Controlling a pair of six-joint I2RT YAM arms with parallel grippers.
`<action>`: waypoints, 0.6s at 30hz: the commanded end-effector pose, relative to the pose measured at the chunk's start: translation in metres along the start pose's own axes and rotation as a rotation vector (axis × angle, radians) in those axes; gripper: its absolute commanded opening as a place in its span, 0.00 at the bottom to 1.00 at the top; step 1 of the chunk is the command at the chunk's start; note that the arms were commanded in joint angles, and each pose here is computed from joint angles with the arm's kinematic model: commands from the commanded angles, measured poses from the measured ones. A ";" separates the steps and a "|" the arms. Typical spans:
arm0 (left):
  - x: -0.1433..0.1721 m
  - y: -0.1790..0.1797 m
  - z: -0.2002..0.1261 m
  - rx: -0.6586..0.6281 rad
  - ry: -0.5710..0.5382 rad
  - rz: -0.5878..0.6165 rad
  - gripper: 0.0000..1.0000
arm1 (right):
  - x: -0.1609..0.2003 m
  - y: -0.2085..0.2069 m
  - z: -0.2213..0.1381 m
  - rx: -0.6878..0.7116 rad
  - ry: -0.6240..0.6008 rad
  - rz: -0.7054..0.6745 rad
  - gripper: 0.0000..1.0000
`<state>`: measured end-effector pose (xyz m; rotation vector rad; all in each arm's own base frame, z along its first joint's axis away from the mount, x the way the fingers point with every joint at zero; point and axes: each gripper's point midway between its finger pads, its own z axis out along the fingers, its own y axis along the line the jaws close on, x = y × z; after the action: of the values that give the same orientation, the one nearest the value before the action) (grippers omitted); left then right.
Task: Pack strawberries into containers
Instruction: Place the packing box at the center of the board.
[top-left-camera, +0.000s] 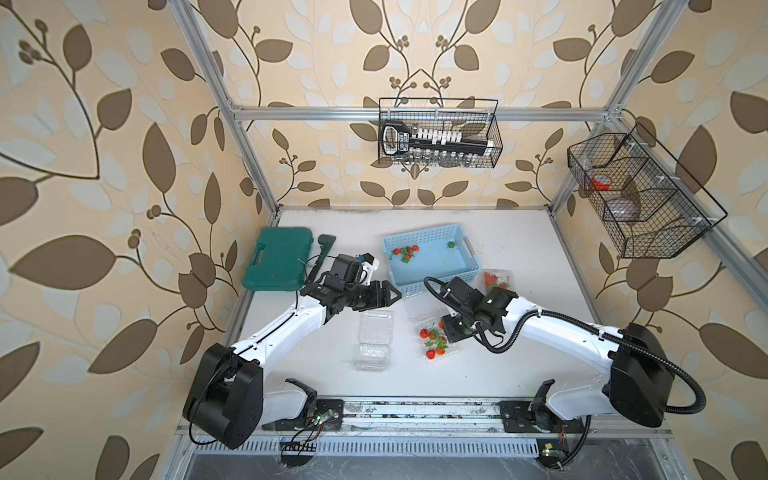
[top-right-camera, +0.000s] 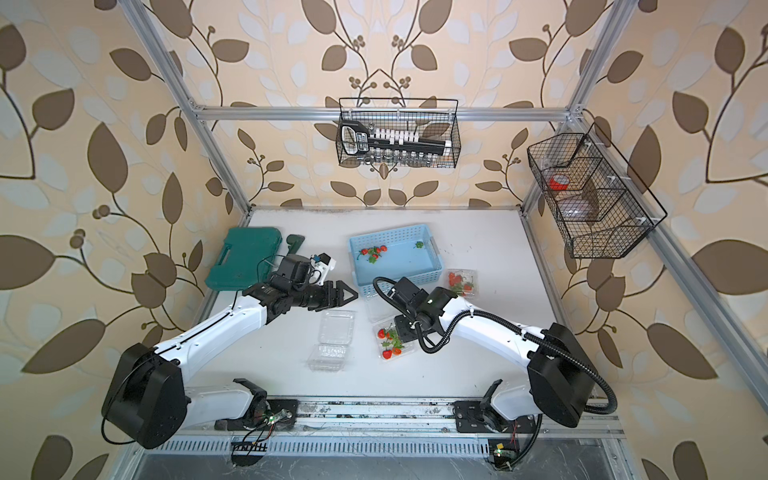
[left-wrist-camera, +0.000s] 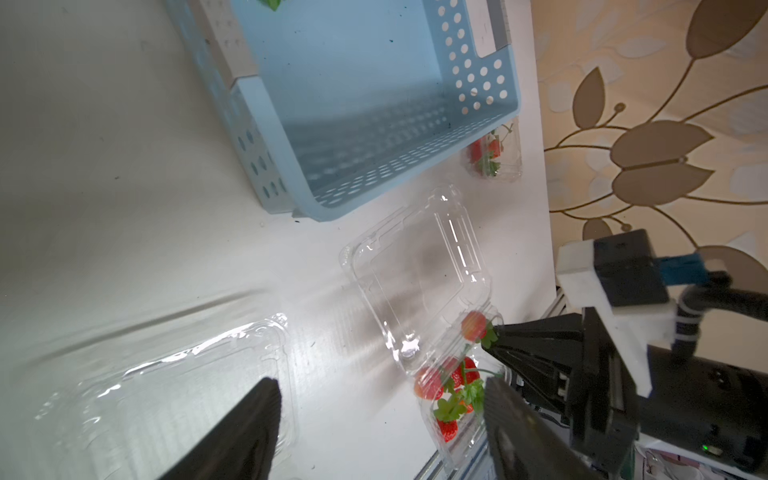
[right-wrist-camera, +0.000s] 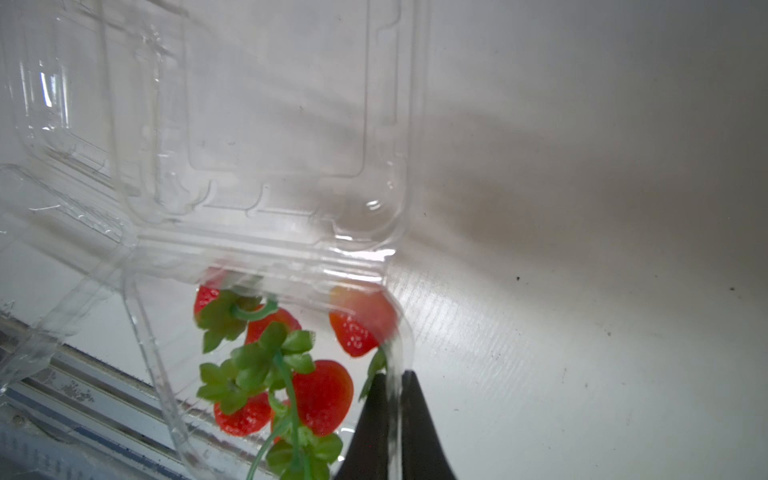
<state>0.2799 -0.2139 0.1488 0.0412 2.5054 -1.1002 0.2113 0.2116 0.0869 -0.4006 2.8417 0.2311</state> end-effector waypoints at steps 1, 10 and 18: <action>-0.004 -0.014 0.004 0.071 -0.009 0.004 0.78 | -0.011 0.007 -0.007 -0.028 -0.024 -0.013 0.08; 0.006 -0.008 0.018 0.066 0.019 -0.013 0.78 | -0.020 0.010 -0.010 -0.045 -0.037 -0.013 0.08; 0.010 -0.011 0.031 0.090 0.037 -0.014 0.78 | -0.026 0.013 -0.013 -0.057 -0.045 -0.011 0.08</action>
<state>0.2779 -0.2341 0.1254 0.0386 2.5350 -1.1688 0.2230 0.2210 0.1015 -0.4050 2.8056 0.2905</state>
